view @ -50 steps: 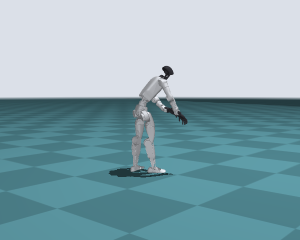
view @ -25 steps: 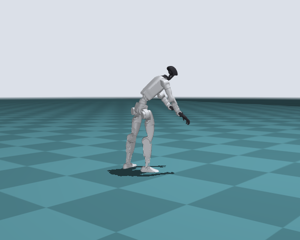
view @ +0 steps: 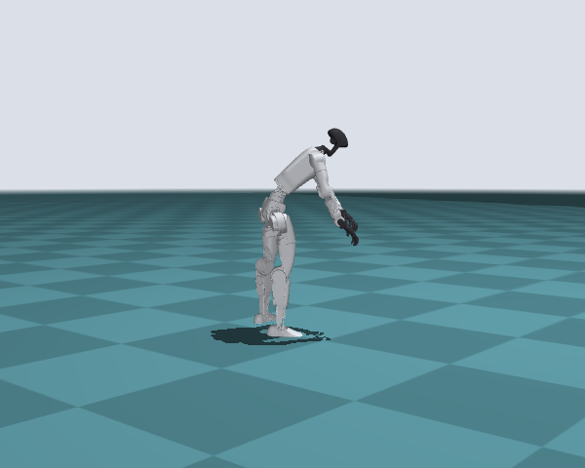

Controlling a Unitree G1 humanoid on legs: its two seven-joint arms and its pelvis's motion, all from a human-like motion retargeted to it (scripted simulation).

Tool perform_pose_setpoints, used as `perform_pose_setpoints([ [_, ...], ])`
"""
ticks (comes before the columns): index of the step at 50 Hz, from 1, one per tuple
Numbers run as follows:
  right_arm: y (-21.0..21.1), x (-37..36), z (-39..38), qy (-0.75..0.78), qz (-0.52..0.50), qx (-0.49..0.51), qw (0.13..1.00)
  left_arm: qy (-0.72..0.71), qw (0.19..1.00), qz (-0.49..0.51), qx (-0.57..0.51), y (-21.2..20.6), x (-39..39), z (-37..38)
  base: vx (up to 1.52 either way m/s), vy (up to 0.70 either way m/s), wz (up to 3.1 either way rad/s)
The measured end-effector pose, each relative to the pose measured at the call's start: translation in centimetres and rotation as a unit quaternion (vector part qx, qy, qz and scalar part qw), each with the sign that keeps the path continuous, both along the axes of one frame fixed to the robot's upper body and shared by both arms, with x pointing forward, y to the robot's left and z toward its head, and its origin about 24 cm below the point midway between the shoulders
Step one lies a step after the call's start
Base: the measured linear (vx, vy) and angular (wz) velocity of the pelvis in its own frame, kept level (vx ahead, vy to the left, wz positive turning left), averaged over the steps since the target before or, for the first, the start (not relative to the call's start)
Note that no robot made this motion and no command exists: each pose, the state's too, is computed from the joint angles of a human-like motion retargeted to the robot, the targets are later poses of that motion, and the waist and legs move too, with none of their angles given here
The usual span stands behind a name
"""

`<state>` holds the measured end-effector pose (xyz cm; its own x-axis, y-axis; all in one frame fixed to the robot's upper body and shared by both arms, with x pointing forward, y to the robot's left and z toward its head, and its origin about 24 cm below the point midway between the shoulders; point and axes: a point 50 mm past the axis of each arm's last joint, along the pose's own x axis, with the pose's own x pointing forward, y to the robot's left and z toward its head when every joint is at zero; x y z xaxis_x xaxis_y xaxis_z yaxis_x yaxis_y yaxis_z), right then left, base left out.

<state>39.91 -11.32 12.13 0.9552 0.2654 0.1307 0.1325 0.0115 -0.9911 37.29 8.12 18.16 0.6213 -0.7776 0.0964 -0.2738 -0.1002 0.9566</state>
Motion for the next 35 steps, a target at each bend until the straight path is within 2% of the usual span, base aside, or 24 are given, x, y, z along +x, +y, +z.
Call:
perform_pose_setpoints([
  [3,-0.3,-0.3,-0.6,-0.002,0.006,0.004,1.000,-0.013,0.983,-0.171,0.069,-3.8,-3.9,-0.7,0.04,0.26,-0.13],
  [5,-0.4,-0.4,-0.7,-0.004,0.009,0.004,1.000,-0.040,0.977,-0.191,0.082,-3.7,-4.2,-0.2,-0.05,0.37,0.01],
  [7,-0.4,-0.4,-0.8,0.002,0.010,-0.002,1.000,-0.049,0.990,-0.113,0.064,-1.5,-2.2,0.8,-0.04,0.40,-0.10],
  [9,-0.1,-0.3,-1.0,0.013,0.009,-0.017,1.000,-0.036,0.999,0.024,0.011,2.0,0.6,2.2,-0.01,0.39,-0.31],
  [12,0.4,-0.3,-1.5,0.021,0.008,-0.043,0.999,-0.032,0.966,0.241,-0.081,8.2,3.8,4.1,0.05,0.34,-0.54],
  [13,0.5,-0.3,-1.6,0.024,0.008,-0.046,0.999,-0.036,0.951,0.292,-0.093,9.7,4.3,4.3,0.07,0.30,-0.63],
  [15,0.6,-0.4,-1.9,0.029,0.006,-0.048,0.998,-0.034,0.940,0.328,-0.084,10.5,4.6,3.9,0.08,0.28,-0.64],
  [17,0.5,-0.4,-2.2,0.032,0.002,-0.044,0.999,-0.030,0.963,0.265,-0.037,8.2,4.3,2.6,0.09,0.27,-0.64],
  [22,-0.2,-0.6,-2.6,0.041,-0.012,0.013,0.999,-0.018,0.997,-0.057,0.041,-0.7,-0.8,0.1,0.12,0.25,-0.61],
  [25,-0.6,-0.7,-2.8,0.040,-0.017,0.040,0.998,-0.043,0.982,-0.167,0.073,-2.7,-3.4,0.5,0.11,0.26,-0.47],
  [28,-1.0,-0.8,-3.2,0.055,-0.030,0.053,0.997,-0.065,0.992,-0.086,0.060,-0.6,-1.3,1.9,0.09,0.27,-0.38],
  [33,-1.4,-0.8,-4.0,0.091,-0.059,0.039,0.993,-0.045,0.966,0.237,-0.097,7.2,4.1,5.5,0.09,0.21,-0.35],
  [35,-1.6,-0.8,-4.2,0.096,-0.066,0.038,0.992,-0.066,0.951,0.281,-0.111,8.3,4.6,5.9,0.09,0.13,-0.30],
])
